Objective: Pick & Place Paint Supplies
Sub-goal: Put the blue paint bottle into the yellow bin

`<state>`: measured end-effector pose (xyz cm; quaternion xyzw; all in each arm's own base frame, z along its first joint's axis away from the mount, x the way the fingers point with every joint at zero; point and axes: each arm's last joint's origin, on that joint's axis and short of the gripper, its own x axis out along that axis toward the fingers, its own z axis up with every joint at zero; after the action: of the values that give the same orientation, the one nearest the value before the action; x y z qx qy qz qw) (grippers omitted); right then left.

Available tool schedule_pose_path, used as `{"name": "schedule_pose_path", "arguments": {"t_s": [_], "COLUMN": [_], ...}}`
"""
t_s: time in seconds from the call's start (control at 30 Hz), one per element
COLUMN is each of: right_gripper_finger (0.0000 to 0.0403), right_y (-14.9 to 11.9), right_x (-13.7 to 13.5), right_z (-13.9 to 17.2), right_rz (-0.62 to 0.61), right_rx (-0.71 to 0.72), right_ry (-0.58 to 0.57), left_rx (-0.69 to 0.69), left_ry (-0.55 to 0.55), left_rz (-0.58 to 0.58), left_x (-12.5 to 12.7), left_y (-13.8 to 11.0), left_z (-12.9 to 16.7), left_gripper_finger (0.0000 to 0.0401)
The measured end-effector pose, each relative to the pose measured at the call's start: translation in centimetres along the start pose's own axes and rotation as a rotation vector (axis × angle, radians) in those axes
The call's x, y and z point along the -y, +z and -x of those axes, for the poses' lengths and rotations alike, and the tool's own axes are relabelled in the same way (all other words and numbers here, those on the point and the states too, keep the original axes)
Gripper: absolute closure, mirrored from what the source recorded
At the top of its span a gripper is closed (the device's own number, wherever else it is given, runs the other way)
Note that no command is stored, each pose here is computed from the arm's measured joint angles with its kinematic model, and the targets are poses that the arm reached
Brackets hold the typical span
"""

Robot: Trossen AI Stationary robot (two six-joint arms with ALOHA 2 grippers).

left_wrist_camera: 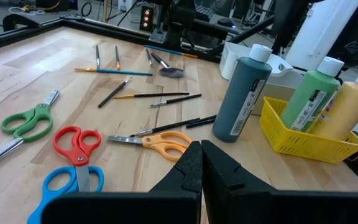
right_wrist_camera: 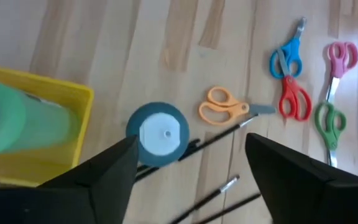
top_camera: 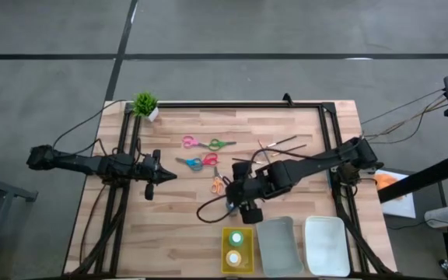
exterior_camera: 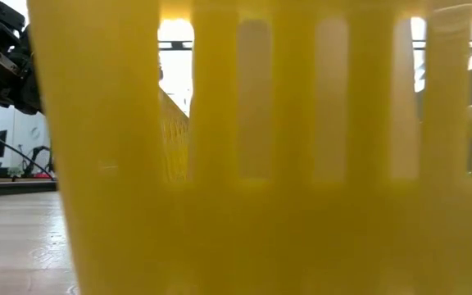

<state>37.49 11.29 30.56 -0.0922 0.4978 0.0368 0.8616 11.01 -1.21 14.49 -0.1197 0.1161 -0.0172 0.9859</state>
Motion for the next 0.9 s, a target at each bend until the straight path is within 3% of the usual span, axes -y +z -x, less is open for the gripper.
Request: {"name": "schedule_pose_path", "arguments": {"t_s": [0.47, 0.9], "right_gripper_finger": [0.0085, 0.0085], "right_y": [0.4, -1.3], "right_x": [-0.5, -1.0], "right_z": [-0.4, -3.8], "right_rz": [-0.146, -0.193], "right_rx": [0.05, 0.038], "right_ry": [0.108, 0.109], "left_rx": [0.0, 0.0], "left_ry": [0.0, 0.0], "left_rz": [0.0, 0.0], "left_x": [0.0, 0.0], "left_y": [0.0, 0.0], "left_z": [0.0, 0.0], "left_gripper_finger": [0.0401, 0.0401]}}
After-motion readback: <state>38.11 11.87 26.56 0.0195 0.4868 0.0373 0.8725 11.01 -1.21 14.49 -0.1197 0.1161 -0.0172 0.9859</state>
